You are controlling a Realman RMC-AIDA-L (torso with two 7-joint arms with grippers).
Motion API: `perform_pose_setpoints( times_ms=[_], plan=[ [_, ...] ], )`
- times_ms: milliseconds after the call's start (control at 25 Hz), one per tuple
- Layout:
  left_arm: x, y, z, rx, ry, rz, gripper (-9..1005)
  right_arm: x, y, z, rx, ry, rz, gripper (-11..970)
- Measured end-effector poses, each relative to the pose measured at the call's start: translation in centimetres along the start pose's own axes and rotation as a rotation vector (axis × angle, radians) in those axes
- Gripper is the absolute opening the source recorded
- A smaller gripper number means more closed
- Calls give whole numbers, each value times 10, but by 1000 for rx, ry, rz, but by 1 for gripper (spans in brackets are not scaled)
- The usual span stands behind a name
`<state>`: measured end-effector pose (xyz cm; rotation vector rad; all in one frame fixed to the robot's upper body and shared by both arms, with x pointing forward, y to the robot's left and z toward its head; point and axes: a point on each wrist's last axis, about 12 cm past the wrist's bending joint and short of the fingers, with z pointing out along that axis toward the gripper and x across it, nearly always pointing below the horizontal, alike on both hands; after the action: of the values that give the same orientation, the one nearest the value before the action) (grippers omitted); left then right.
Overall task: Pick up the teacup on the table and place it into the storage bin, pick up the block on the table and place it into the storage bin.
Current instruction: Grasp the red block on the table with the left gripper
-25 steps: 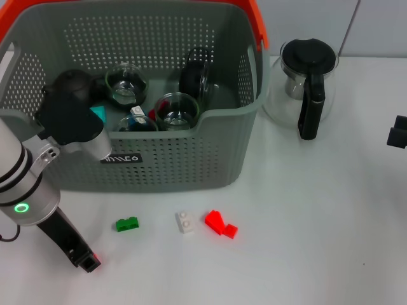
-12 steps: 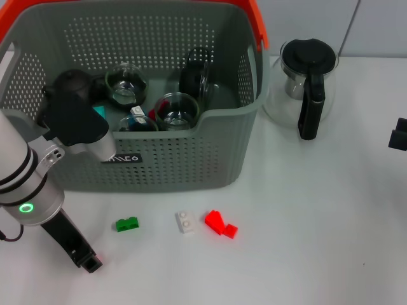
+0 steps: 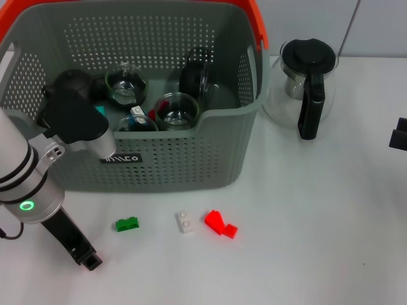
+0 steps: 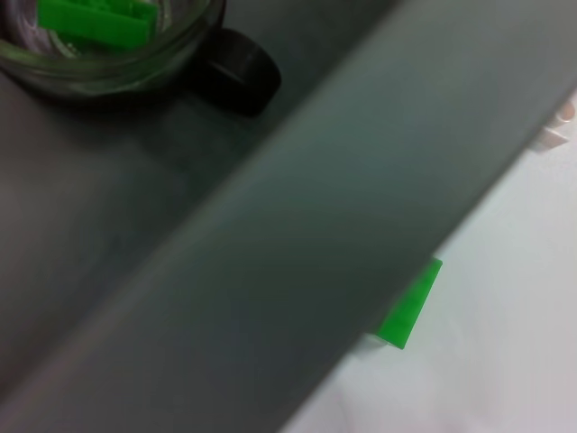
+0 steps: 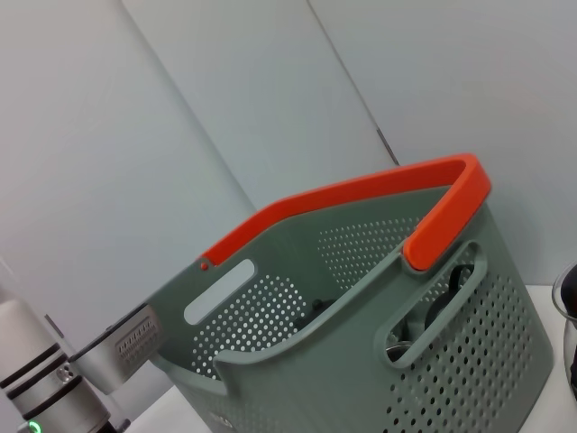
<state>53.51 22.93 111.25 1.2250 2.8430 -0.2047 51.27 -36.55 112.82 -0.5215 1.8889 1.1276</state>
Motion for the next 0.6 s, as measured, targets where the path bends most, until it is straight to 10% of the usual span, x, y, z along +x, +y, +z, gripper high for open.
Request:
perform_pose_setpoints(
  times_ms=[600],
  plan=[
    [1, 0, 4, 13, 21, 1, 445, 1, 0, 0, -1, 3, 1, 822]
  ],
)
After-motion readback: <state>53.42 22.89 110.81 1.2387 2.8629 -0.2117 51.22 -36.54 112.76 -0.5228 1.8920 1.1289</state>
